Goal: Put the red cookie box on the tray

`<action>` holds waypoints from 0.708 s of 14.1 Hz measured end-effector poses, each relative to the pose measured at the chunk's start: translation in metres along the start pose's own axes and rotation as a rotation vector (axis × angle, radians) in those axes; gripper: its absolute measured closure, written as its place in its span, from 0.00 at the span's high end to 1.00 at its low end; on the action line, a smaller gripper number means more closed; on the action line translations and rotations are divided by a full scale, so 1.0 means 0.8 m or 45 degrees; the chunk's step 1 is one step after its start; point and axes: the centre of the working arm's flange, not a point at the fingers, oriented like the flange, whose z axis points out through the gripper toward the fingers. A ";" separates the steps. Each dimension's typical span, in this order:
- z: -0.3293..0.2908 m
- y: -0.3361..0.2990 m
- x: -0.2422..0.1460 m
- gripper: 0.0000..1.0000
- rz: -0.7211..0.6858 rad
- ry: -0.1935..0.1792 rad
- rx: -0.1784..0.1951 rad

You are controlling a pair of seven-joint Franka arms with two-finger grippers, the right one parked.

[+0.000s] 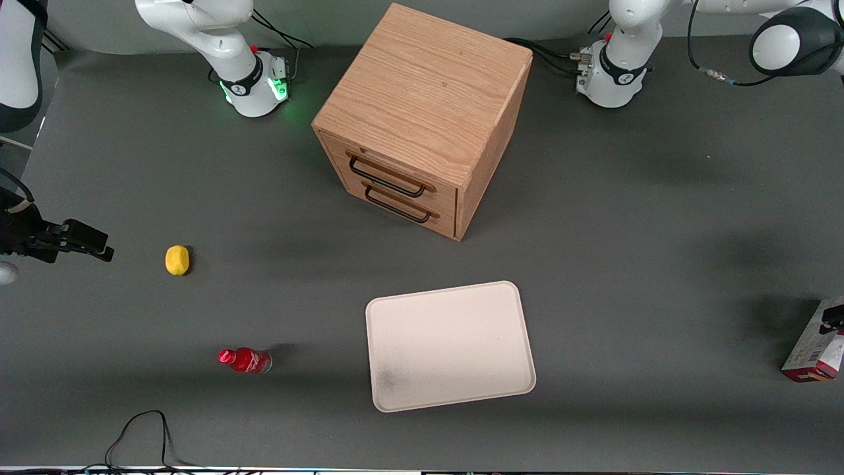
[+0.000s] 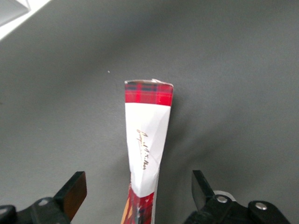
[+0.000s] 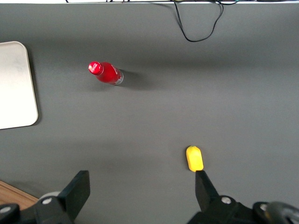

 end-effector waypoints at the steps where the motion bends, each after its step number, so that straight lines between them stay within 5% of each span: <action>1: 0.006 0.002 -0.002 1.00 0.006 -0.012 -0.005; 8: 0.016 0.003 -0.010 0.99 0.055 -0.088 0.020; 10: 0.016 0.002 -0.011 0.81 0.056 -0.092 0.021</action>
